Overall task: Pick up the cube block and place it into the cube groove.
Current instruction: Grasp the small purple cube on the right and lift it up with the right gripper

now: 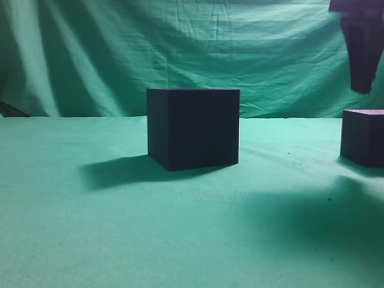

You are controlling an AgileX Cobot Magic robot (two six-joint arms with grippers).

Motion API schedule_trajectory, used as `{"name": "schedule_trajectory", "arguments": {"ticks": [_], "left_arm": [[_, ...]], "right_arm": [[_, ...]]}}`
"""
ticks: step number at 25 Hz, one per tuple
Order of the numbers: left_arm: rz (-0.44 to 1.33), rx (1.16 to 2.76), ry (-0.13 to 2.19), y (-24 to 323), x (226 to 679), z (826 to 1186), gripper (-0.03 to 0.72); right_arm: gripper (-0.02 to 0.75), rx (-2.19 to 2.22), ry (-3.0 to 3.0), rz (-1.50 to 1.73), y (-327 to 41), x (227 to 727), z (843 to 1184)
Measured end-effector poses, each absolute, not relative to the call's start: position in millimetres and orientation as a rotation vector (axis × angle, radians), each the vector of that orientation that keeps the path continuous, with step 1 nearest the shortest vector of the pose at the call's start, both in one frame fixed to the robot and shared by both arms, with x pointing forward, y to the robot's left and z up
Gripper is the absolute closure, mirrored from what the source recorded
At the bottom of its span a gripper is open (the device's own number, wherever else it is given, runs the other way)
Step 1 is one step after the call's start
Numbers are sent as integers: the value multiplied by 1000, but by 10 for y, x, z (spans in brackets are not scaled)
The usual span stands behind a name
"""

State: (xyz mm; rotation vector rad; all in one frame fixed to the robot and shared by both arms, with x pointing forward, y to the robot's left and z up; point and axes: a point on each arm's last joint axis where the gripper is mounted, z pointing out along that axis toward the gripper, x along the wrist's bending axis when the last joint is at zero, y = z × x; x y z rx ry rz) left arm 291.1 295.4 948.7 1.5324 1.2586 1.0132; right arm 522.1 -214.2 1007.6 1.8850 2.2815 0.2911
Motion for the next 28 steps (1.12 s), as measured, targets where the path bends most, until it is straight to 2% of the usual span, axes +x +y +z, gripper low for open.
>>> {"name": "schedule_trajectory", "arguments": {"ticks": [6, 12, 15, 16, 19, 23, 28], "left_arm": [[1013, 1532, 1259, 2954, 2911, 9487, 688], [1013, 1532, 1259, 2954, 2911, 9487, 688], [1013, 1532, 1259, 2954, 2911, 9487, 688], [1013, 1532, 1259, 2954, 2911, 9487, 688], [1013, 1532, 1259, 2954, 2911, 9487, 688], [1013, 1532, 1259, 2954, 2911, 9487, 688], [1013, 1532, 1259, 2954, 2911, 9487, 688]], "right_arm": [[201, 1913, 2281, 222, -2112, 5370, 9778], [201, 1911, 2270, 242, -2089, 5447, 9676], [313, 1925, 2257, 247, -2086, 5458, 9685], [309, 1924, 2255, 250, -2083, 5465, 9696], [309, 1926, 2249, 254, -2072, 5505, 9770], [309, 1911, 2247, 270, -2001, 5605, 10029], [309, 1734, 2381, 355, -1511, 5569, 10462]]}}
